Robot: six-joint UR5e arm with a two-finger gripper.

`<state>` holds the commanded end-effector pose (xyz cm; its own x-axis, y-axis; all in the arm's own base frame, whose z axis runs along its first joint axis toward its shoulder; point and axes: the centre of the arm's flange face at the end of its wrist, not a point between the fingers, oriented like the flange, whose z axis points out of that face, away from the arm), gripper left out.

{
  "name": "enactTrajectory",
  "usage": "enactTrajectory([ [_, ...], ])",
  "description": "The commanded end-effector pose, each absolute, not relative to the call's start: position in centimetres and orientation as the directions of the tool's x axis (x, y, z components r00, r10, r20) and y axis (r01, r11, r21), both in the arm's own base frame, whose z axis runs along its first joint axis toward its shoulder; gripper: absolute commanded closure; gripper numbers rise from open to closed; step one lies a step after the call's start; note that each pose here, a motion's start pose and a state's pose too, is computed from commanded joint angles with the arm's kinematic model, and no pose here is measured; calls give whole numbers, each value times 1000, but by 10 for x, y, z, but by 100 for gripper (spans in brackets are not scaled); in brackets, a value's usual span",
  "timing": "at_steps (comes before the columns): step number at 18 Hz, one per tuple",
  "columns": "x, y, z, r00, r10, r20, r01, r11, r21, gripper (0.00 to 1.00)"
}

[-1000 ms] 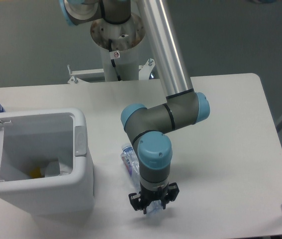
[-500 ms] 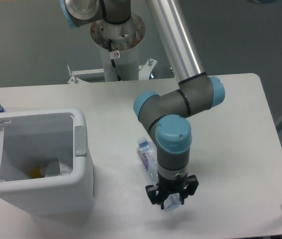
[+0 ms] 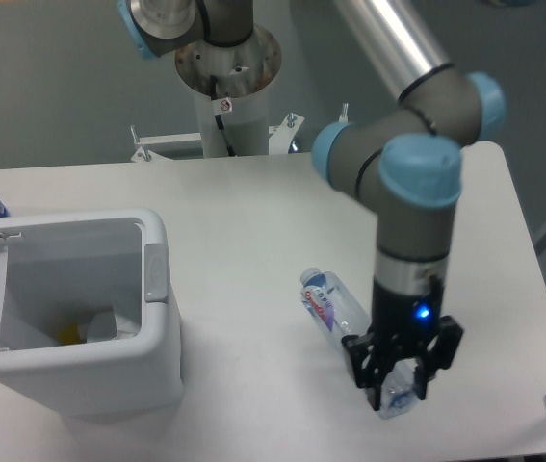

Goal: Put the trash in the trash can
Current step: 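Lift the bottle and carry it over the trash bin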

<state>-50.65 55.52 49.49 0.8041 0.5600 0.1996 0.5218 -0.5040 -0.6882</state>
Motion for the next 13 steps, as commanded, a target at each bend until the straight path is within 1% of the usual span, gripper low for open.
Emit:
enactTrajectory([
  [2,-494,551,534,800,555,227,520,-453,-724,48],
  [5,-470,545,574,830,501,244,483,-429,-764,48],
  [8,-448,546,597,851,471,234,450,-422,-787,49],
  [11,-404,567,613,886,410,218,397,-426,-813,49],
  [13,-381,573,622,899,383,214,378,-430,-820,49],
])
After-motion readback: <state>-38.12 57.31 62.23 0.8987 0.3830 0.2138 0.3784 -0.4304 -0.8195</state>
